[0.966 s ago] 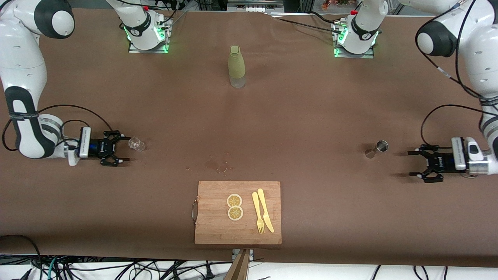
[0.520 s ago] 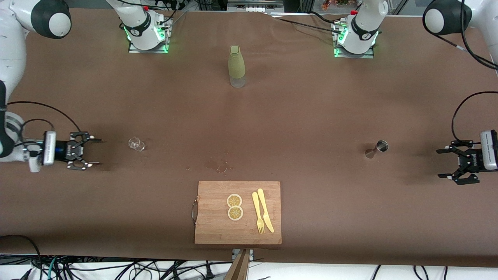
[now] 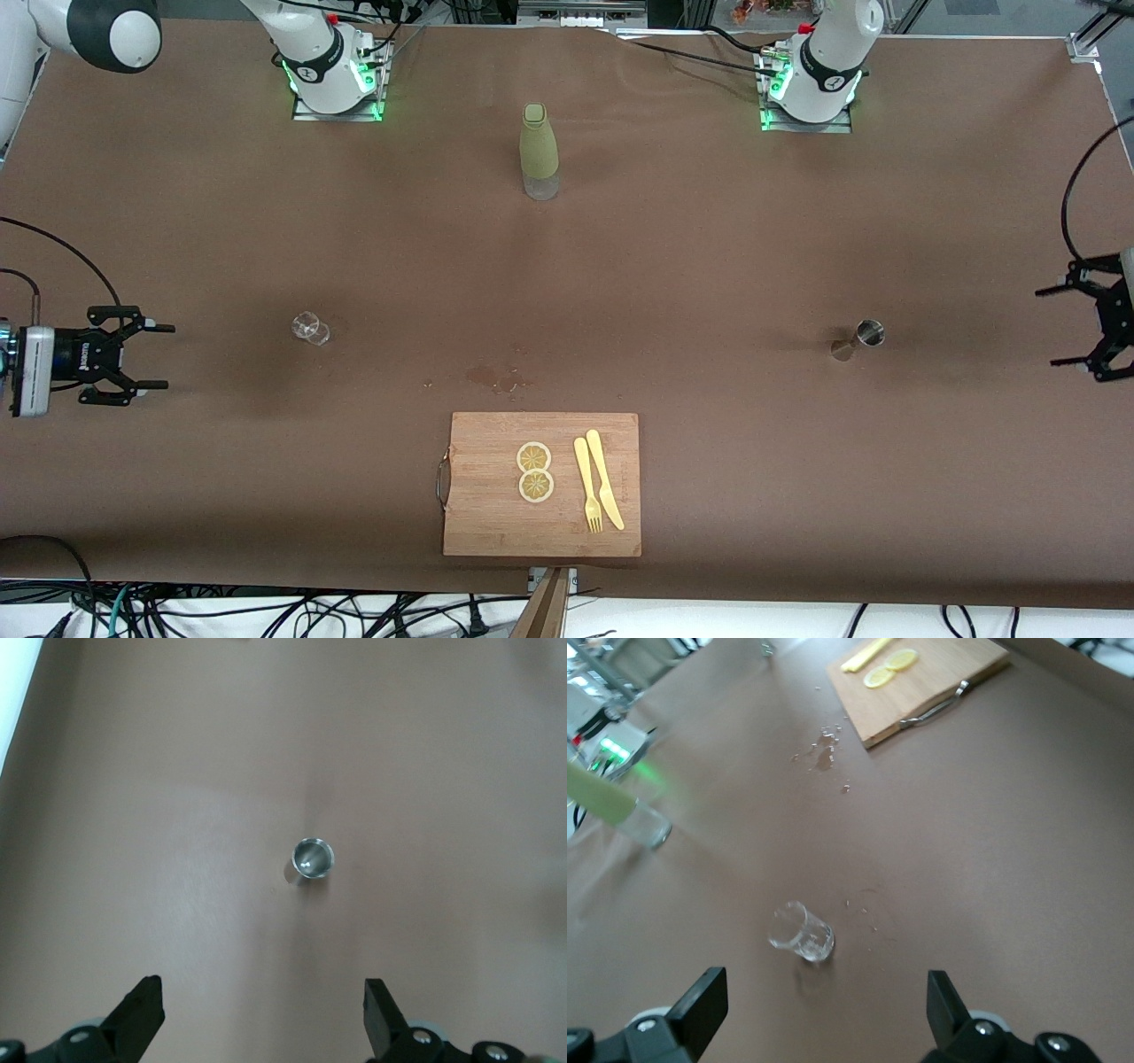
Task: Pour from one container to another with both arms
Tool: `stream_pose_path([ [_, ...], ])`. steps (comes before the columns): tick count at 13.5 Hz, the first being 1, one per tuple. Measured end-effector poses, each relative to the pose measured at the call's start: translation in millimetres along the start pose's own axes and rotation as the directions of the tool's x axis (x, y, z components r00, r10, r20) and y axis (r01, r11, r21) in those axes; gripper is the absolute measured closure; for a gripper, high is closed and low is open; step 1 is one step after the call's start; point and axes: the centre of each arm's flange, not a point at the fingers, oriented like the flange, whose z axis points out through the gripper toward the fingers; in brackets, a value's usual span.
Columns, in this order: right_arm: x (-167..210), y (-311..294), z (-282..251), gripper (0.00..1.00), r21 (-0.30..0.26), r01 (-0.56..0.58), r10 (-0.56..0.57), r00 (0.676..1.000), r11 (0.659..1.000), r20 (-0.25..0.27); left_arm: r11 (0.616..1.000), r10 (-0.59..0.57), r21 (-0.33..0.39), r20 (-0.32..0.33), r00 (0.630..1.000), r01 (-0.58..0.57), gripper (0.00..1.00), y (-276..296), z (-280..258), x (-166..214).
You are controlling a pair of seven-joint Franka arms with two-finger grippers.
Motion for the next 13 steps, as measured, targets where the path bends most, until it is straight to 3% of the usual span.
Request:
stream_pose_path([
  [2, 48.1, -17.8, -0.2, 0.0, -0.032, -0.108, 0.11, 0.991, 0.994, 0.071, 0.98, -0.196, 0.053, 0.073, 0.978, 0.193, 0.0, 31.2, -32.8, 29.9],
  [3, 70.0, -28.5, -0.4, 0.0, -0.059, -0.162, 0.168, 0.98, 0.985, 0.111, 0.952, -0.302, 0.086, 0.097, 0.948, 0.294, 0.0, 46.3, -44.2, 42.8],
  [6, 139.5, -71.1, 5.9, 0.0, -0.204, -0.321, 0.365, 0.9, 0.925, 0.239, 0.828, -0.555, 0.165, 0.102, 0.826, 0.536, 0.0, 79.3, -59.2, 75.2],
  [8, 190.4, -109.5, 12.4, 0.0, -0.345, -0.406, 0.504, 0.82, 0.846, 0.272, 0.715, -0.693, 0.186, 0.063, 0.718, 0.674, 0.0, 89.6, -60.1, 85.1],
  [10, 227.3, -150.6, 9.6, 0.0, -0.471, -0.456, 0.613, 0.746, 0.755, 0.261, 0.589, -0.803, 0.191, 0.027, 0.595, 0.786, 0.0, 96.6, -58.8, 92.2],
  [11, 236.4, -169.3, 6.1, 0.0, -0.519, -0.488, 0.669, 0.703, 0.702, 0.243, 0.532, -0.842, 0.195, 0.014, 0.54, 0.824, 0.0, 100.5, -58.9, 97.4],
  [13, 239.5, -201.9, -2.7, 0.0, -0.583, -0.576, 0.781, 0.601, 0.572, 0.173, 0.467, -0.878, 0.204, -0.004, 0.478, 0.86, 0.0, 107.4, -60.9, 108.4],
])
